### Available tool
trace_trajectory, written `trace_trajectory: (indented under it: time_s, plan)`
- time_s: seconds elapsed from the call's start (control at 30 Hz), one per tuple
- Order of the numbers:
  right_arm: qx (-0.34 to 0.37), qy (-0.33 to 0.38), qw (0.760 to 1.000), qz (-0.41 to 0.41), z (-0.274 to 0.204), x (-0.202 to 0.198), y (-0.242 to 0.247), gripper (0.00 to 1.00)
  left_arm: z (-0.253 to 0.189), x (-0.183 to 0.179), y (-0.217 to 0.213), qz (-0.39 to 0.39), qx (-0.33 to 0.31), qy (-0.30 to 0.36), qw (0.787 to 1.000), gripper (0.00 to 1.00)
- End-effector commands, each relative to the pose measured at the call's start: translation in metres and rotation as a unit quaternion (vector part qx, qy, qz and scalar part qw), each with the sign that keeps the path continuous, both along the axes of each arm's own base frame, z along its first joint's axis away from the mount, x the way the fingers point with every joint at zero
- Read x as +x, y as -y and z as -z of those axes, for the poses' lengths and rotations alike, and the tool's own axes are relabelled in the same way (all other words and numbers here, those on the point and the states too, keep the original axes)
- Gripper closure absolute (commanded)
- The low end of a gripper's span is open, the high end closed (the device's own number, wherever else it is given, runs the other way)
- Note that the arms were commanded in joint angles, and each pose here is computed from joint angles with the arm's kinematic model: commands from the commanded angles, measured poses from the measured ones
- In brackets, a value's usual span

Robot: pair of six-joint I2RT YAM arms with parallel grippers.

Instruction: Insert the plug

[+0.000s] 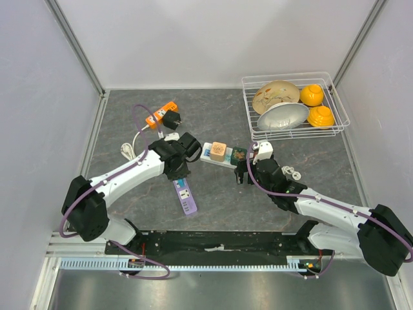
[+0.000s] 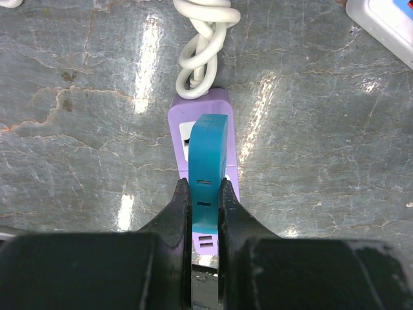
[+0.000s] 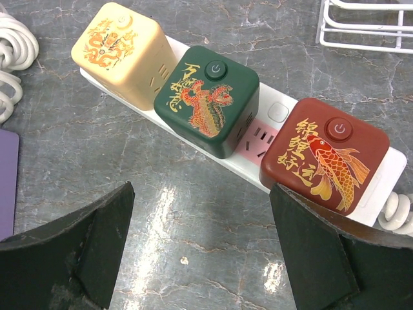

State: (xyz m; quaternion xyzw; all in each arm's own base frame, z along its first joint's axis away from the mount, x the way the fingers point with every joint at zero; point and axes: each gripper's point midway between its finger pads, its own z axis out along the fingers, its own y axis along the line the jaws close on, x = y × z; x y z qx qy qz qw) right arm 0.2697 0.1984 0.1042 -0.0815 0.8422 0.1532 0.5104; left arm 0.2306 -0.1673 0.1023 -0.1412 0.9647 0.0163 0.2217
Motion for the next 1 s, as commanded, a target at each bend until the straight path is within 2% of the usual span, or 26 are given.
trace_trajectory:
  time_s: [0.0, 0.53, 0.97]
  plan:
    - [0.004, 0.008, 1.000, -0.001, -0.002, 0.002, -0.001, 0.06, -0.009, 0.003, -0.003, -0.028, 0.017, 0.015, 0.999, 0.98]
    - [0.005, 0.008, 1.000, -0.003, -0.002, 0.002, -0.001, 0.06, -0.012, 0.017, 0.001, -0.039, 0.032, 0.031, 0.998, 0.98]
    - [0.003, 0.008, 1.000, -0.005, -0.001, 0.001, -0.001, 0.06, -0.002, 0.015, 0.005, -0.031, 0.039, 0.013, 0.999, 0.98]
